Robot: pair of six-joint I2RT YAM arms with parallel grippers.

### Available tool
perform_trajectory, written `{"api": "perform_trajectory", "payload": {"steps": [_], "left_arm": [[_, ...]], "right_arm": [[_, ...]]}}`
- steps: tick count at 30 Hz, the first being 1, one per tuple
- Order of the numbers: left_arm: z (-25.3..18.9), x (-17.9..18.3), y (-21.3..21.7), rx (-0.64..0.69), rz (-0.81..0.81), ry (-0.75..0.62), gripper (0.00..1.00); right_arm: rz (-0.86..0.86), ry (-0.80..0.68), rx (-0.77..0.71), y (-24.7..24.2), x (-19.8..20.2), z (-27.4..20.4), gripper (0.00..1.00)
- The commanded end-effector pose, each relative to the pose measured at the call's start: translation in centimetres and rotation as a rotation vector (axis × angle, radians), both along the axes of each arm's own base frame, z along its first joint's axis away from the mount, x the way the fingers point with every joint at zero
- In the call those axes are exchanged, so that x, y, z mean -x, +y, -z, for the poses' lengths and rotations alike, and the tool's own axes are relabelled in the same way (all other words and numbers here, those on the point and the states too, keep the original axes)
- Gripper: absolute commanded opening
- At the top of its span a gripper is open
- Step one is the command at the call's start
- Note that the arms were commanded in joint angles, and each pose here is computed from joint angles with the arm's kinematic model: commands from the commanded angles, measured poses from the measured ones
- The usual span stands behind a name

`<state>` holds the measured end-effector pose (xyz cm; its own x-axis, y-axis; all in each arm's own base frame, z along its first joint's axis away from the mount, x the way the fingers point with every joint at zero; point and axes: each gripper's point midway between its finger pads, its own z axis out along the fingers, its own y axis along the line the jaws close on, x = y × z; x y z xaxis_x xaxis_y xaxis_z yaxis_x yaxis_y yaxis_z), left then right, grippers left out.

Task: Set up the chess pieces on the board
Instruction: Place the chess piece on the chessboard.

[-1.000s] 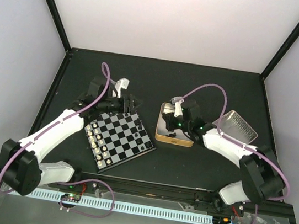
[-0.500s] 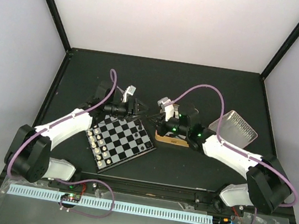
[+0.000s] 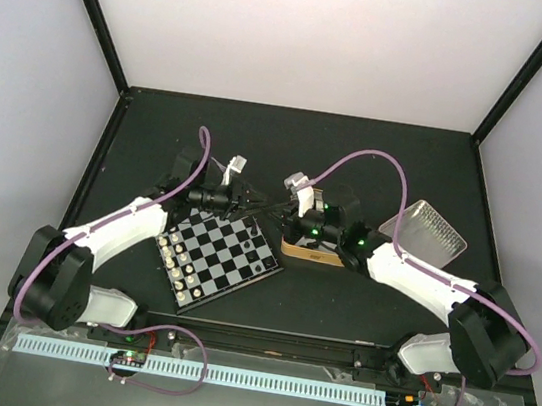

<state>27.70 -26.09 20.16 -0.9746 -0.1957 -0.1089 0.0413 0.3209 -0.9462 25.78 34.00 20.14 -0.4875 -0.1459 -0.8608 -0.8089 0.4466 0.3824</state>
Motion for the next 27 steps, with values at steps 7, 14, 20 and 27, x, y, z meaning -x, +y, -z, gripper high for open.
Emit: {"api": "perform_trajectory", "payload": {"steps": [7, 14, 20, 27], "left_arm": [[-1.4, 1.0, -0.2, 0.025, 0.024, 0.015, 0.06], [-3.0, 0.8, 0.1, 0.041, -0.014, -0.029, 0.02], [-7.1, 0.0, 0.4, 0.113, -0.076, -0.128, 0.06], [-11.1, -0.3, 1.1, 0.222, -0.16, -0.163, 0.07]], "right_arm": [[0.07, -0.06, -0.03, -0.1, -1.5, -2.5, 0.04], [0.096, 0.04, -0.093, -0.4, -1.0, -4.0, 0.35], [0.154, 0.251, -0.356, -2.1, -0.8, -7.7, 0.62], [0.105, 0.568, -0.596, -1.5, 0.0, -9.6, 0.6]]}}
